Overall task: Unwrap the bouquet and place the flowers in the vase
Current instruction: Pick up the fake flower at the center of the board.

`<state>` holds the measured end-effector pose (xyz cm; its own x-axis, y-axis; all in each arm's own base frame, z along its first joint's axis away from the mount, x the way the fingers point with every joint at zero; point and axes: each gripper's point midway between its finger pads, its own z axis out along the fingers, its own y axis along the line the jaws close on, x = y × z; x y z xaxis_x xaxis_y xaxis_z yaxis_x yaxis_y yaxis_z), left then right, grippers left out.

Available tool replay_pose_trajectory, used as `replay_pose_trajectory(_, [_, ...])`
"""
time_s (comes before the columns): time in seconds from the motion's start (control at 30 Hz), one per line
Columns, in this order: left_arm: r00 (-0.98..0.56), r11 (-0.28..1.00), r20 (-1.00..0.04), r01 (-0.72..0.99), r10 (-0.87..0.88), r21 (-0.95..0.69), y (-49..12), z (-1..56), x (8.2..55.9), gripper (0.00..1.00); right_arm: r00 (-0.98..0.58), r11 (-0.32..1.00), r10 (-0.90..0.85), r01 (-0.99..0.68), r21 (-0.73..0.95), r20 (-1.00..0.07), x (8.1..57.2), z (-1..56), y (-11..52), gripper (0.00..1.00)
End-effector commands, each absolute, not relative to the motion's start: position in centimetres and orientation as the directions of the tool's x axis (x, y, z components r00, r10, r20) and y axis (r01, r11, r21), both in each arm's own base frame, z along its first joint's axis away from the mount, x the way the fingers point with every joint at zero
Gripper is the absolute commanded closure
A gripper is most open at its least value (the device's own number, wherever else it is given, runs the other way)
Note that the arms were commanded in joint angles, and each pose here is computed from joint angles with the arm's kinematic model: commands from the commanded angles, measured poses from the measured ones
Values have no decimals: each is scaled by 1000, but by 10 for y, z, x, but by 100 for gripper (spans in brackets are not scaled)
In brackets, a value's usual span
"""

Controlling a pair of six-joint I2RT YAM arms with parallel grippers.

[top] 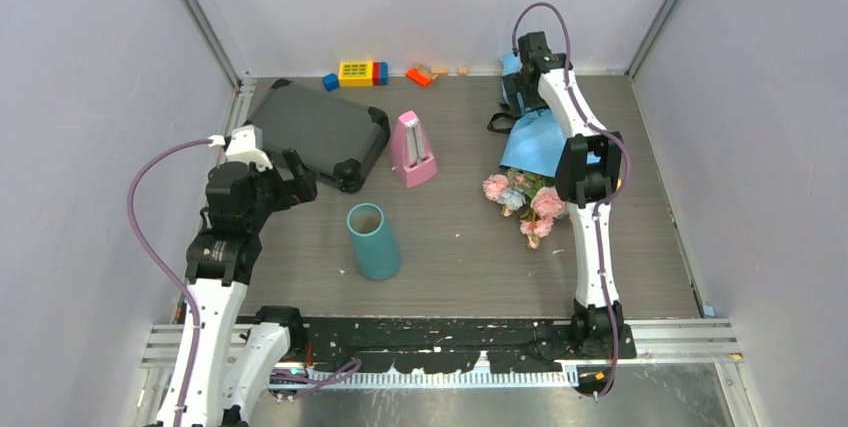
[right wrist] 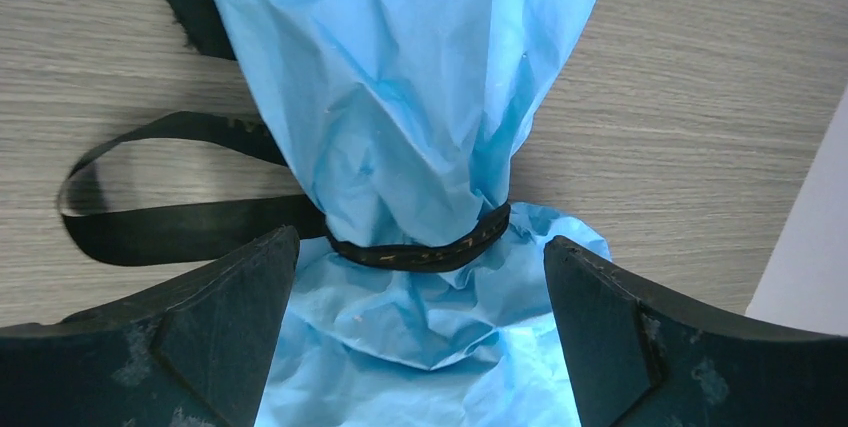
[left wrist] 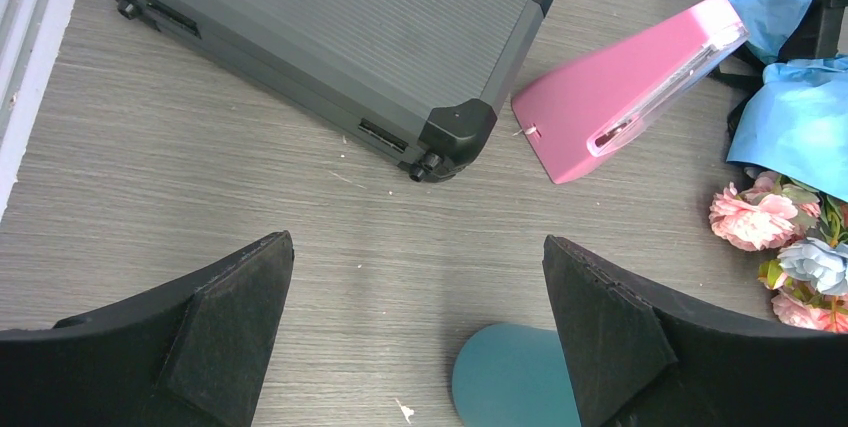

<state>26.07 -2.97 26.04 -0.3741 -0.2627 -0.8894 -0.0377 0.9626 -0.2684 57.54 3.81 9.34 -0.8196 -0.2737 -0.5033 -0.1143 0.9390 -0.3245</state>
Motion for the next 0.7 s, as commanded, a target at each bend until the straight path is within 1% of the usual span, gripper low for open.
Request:
replay_pose_trajectory(0.0, [-326,960,-906,-21,-270,-279,-30,273,264,2,-830,950,-259,-127,-284,-494,575,82,46,1])
replay_pose_trajectory(0.13, [-330,960,-904,-24,-270,-278,-30,272,265,2,-839,949,-249,-113,-294,-484,578,67,44,3])
replay_pose_trajectory(0.27, [-333,960,-904,-23,-270,-279,-30,271,265,2,-836,951,-241,-101,-293,-492,585,58,45,10])
replay_pose_trajectory(0.4, [-334,961,-904,-27,-268,-274,-29,271,266,2,-830,958,-228,-98,-268,-510,587,59,49,28])
replay_pose_trajectory(0.47, [-334,962,-905,-26,-265,-272,-29,271,266,2,-821,963,-219,-95,-251,-528,588,65,52,44])
replay_pose_trajectory(0.5, [-332,963,-906,-21,-261,-270,-30,272,267,2,-806,967,-211,-88,-241,-552,590,76,54,48])
replay_pose_trajectory(0.53, [-328,964,-910,-9,-254,-266,-31,274,267,2,-806,969,-209,-96,-226,-554,588,76,56,54])
replay_pose_trajectory(0.57, [-326,966,-913,6,-244,-260,-32,275,267,2,-788,975,-197,-92,-204,-584,591,89,60,57])
replay_pose_trajectory(0.6, [-323,967,-917,21,-232,-253,-34,276,267,2,-782,977,-190,-92,-192,-594,591,91,62,63])
replay_pose_trajectory(0.63, [-320,970,-921,28,-222,-243,-34,276,268,2,-764,983,-173,-91,-162,-621,591,106,67,66])
replay_pose_trajectory(0.67, [-318,971,-923,30,-215,-237,-34,277,268,2,-758,985,-164,-92,-146,-631,591,109,70,72])
